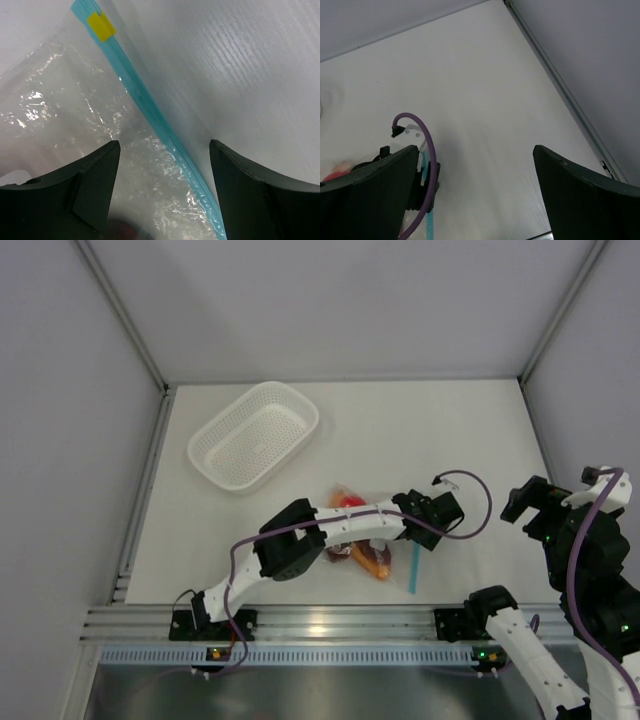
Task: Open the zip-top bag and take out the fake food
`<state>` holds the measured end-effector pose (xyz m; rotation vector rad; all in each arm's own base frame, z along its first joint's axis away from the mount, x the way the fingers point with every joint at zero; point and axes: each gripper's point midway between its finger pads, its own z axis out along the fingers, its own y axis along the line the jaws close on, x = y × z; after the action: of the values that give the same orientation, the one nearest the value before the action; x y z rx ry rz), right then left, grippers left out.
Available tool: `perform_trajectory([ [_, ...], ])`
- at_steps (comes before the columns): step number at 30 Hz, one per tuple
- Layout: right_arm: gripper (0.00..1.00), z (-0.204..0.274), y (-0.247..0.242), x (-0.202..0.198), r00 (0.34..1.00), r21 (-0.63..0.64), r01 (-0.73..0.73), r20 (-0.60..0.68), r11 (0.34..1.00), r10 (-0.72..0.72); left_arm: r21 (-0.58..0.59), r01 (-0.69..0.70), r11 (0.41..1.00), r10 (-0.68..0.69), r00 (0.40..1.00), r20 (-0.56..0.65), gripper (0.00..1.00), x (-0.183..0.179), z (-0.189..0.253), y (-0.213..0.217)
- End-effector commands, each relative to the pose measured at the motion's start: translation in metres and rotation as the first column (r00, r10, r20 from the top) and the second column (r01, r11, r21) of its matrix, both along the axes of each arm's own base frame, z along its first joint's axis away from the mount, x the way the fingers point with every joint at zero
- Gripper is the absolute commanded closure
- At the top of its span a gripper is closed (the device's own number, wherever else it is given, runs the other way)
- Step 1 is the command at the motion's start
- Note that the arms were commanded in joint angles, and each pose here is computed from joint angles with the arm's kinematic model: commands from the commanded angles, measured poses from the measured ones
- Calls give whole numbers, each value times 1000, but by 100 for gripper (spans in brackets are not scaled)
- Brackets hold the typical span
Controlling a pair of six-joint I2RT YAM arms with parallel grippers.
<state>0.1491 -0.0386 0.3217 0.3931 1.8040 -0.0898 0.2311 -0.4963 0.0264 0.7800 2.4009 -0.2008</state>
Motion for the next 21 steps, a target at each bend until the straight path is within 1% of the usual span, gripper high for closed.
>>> perform_trajectory([
  [1, 1, 7, 2, 2, 999, 3, -16, 35, 1000, 16, 15, 9, 1000, -10, 1000, 21, 21, 17, 30, 20],
  [3, 1, 6, 3, 2, 999, 1, -21, 34, 1000, 21, -3, 36, 999, -36, 999, 10, 15, 31, 36, 24],
  [4, 1, 7, 3, 2, 999, 1, -21, 36, 1000, 21, -37, 70, 997, -70, 997, -17, 11, 31, 41, 20],
  [5, 1, 7, 3, 1, 999, 0, -28, 38, 1000, 28, -40, 109, 993, -110, 994, -19, 10, 35, 43, 20],
  [6, 1, 8, 4, 1, 999, 3, -32, 42, 999, 32, -58, 121, 991, -123, 992, -31, 9, 43, 45, 23],
  [8, 0, 8, 5, 1, 998, 0, -43, 47, 999, 43, -91, 169, 981, -173, 984, -40, 8, 48, 51, 22],
  [9, 1, 9, 6, 0, 998, 0, -46, 49, 999, 46, -103, 167, 981, -172, 984, -39, 8, 58, 54, 26],
  [11, 1, 9, 6, 0, 998, -1, -51, 49, 999, 51, -126, 193, 973, -200, 979, -45, 7, 65, 61, 28],
  [12, 1, 8, 7, 1, 998, -2, -53, 47, 999, 53, -136, 182, 974, -189, 981, -39, 7, 77, 66, 33],
  [14, 1, 7, 8, 1, 997, -2, -57, 43, 998, 57, -150, 168, 974, -175, 984, -34, 7, 90, 73, 40],
  [17, 1, 5, 12, 3, 996, 3, -78, 38, 997, 78, -173, 93, 980, -99, 995, -22, 7, 126, 84, 64],
  [20, 1, 3, 15, 5, 995, 1, -94, 30, 996, 94, -189, 42, 981, -45, 999, -13, 4, 148, 93, 81],
  [21, 1, 2, 15, 6, 995, 2, -97, 26, 995, 97, -194, 42, 980, -45, 999, -13, 1, 152, 93, 83],
])
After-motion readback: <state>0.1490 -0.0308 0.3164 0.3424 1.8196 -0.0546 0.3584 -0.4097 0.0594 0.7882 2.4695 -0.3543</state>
